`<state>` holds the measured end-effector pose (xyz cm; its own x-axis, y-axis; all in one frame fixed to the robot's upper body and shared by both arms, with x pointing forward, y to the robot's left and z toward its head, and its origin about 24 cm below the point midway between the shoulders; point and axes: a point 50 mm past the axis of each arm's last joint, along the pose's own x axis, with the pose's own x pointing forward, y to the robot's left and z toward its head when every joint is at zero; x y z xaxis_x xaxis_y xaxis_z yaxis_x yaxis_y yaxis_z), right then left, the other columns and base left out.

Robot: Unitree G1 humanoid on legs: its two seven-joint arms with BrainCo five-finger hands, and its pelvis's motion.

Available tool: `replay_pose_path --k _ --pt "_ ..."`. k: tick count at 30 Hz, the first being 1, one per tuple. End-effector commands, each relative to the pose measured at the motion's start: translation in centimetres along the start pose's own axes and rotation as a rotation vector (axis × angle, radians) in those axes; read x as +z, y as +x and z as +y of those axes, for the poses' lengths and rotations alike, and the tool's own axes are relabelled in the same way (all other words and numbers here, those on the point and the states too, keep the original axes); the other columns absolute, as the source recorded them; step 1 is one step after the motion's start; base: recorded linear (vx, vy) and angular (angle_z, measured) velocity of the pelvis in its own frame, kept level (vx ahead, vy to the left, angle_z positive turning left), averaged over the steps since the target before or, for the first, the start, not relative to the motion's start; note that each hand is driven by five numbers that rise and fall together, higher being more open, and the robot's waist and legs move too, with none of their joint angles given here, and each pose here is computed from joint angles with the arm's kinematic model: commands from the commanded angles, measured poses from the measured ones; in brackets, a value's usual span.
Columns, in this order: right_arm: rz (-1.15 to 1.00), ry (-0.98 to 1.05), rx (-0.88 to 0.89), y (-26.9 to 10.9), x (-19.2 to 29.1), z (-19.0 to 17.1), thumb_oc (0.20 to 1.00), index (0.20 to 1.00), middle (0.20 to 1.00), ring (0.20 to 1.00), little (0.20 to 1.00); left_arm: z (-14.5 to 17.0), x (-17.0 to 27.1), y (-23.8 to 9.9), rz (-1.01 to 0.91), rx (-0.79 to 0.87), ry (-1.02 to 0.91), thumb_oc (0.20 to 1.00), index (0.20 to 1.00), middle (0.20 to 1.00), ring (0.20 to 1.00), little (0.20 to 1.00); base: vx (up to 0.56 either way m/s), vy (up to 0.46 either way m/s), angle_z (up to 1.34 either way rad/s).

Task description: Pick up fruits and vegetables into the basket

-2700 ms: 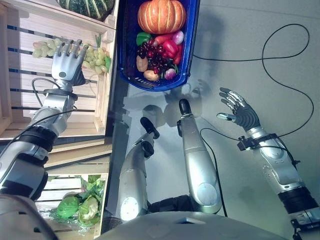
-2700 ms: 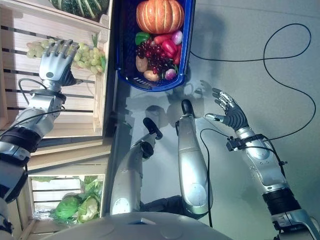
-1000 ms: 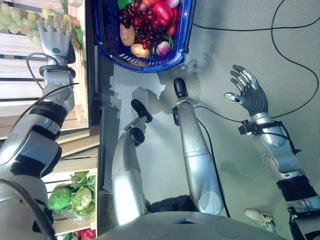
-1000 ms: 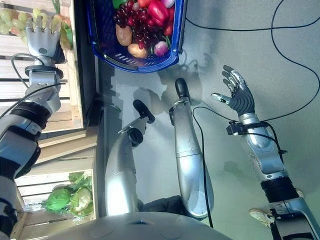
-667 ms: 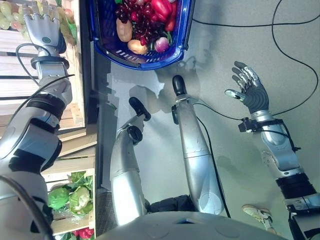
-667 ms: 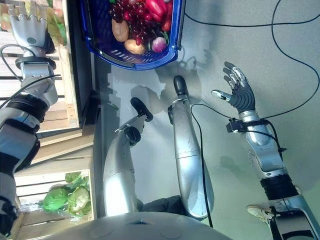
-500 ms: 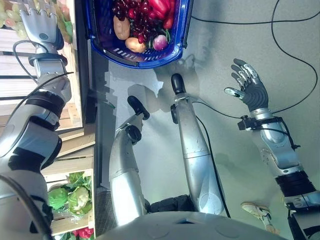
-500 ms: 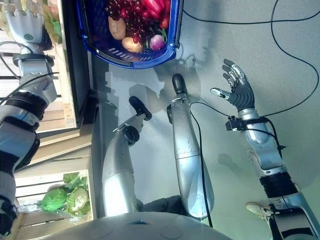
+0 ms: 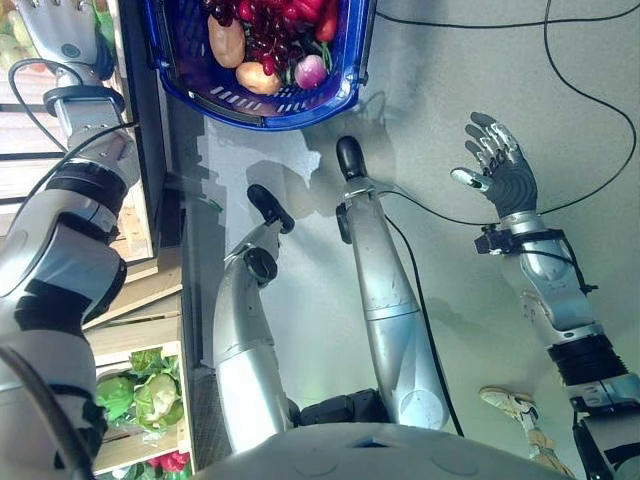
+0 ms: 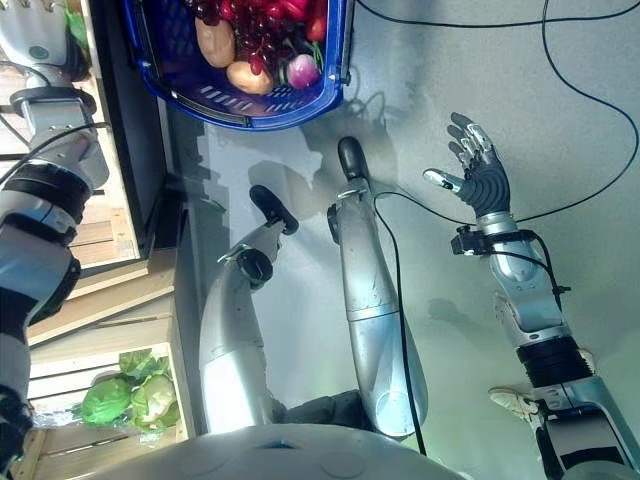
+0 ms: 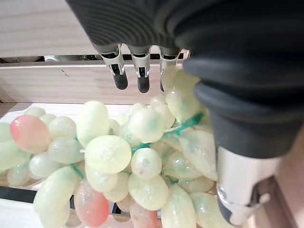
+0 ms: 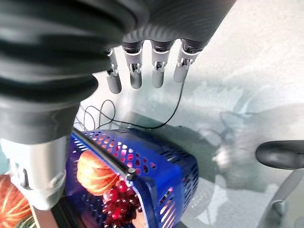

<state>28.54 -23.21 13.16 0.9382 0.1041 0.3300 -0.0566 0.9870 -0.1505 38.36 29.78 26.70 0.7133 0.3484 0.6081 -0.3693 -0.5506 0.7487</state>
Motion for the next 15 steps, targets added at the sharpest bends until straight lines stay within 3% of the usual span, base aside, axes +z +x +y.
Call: replay_pose_path --k 1,7,9,15 --pt "-0.063 0.03 0.021 0.1 0.6 0.7 1.0 1.0 1.0 1.0 1.0 -1.9 -3.0 -0.4 0.124 -0.081 0.094 1.0 1.0 1.0 1.0 1.0 0.0 0.0 0.0" --pt "-0.076 0.029 0.008 0.4 0.8 0.4 1.0 1.0 1.0 1.0 1.0 -2.8 -4.0 -0.7 0.193 -0.157 0.085 1.0 1.0 1.0 1.0 1.0 0.0 -0.001 -0.01" --pt "-0.078 0.026 0.001 0.3 0.8 0.2 1.0 1.0 1.0 1.0 1.0 -3.3 -4.3 -0.9 0.205 -0.204 0.084 0.2 0.2 0.2 0.2 0.2 0.0 -0.001 -0.02" --pt "-0.093 0.005 -0.01 0.5 1.3 -0.3 1.0 1.0 1.0 1.0 1.0 -5.3 -4.9 -2.2 0.243 -0.301 0.03 0.2 0.2 0.2 0.2 0.2 0.0 0.0 0.0"
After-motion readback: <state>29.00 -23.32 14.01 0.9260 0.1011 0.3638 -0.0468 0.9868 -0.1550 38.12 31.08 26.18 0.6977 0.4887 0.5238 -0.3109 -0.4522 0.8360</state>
